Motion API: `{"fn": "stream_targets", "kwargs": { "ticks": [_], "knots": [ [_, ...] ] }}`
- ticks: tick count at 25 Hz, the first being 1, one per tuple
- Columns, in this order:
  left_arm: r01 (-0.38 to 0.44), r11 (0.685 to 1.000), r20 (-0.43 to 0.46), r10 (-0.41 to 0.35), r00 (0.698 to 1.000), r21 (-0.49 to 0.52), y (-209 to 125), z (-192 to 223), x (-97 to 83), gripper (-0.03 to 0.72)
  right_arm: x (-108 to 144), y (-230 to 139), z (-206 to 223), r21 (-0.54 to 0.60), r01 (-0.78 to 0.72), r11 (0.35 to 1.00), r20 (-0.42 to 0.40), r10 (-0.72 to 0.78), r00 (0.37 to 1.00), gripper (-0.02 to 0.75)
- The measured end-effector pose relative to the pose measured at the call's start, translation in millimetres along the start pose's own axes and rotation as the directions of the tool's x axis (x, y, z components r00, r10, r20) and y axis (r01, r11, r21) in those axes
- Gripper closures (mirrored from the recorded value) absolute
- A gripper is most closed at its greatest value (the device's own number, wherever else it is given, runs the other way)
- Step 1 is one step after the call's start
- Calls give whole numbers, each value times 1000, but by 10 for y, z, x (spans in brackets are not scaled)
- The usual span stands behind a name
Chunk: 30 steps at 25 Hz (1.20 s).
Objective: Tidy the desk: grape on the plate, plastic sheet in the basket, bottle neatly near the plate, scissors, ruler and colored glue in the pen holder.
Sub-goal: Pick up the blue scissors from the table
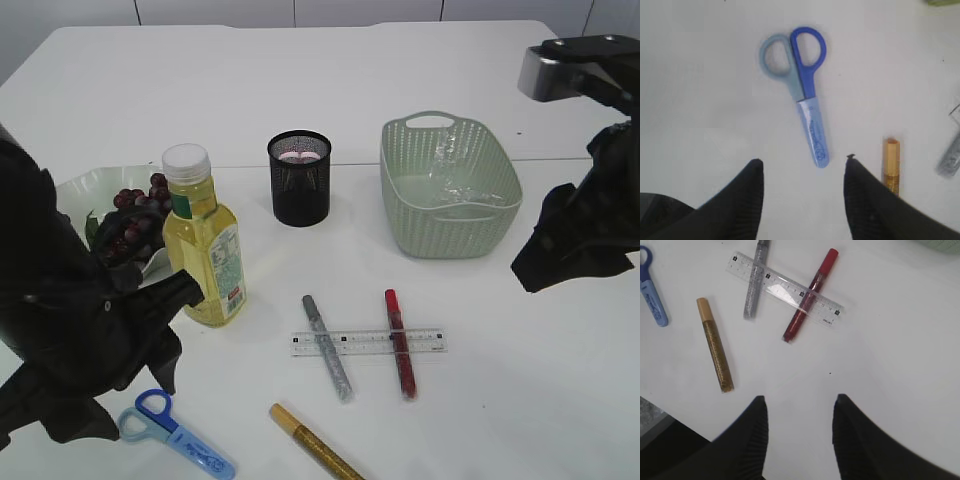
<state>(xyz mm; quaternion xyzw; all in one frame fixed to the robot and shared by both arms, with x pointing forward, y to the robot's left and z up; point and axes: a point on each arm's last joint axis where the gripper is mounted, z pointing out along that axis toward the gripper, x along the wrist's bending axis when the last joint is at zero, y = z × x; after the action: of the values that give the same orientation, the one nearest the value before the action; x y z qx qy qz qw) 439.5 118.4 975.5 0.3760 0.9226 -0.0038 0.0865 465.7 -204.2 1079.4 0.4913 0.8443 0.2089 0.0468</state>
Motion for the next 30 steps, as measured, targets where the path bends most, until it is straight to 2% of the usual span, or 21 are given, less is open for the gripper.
{"fn": "stream_targets", "kwargs": {
  "ticks": [3,7,10,13,17,20,30],
  "knots": [
    [21,1000,-2,-21,1000,-5,0,96,-38,286,5,1,0,-2,-3,1000,-6,3,1000,420],
    [57,998,-50,-57,997,-1,-15,266,-58,210,9,3,0,-3,-6,1000,-10,6,1000,420],
    [93,996,-82,-93,992,-8,-19,380,-65,183,11,3,0,-3,-7,1000,-12,7,1000,421],
    [105,994,-104,-106,989,-12,-25,506,-79,176,13,4,0,-4,-9,1000,-14,9,1000,421],
    [110,994,-65,-110,992,-3,-29,626,-140,175,14,4,0,-4,-10,1000,-16,9,1000,421],
    [146,989,-48,-146,988,15,-6,706,-171,175,14,4,0,-4,-9,1000,-16,9,1000,421],
    [183,983,-45,-182,982,27,161,749,-169,176,14,4,0,-4,-7,1000,-16,7,1000,421]
  ]
}}
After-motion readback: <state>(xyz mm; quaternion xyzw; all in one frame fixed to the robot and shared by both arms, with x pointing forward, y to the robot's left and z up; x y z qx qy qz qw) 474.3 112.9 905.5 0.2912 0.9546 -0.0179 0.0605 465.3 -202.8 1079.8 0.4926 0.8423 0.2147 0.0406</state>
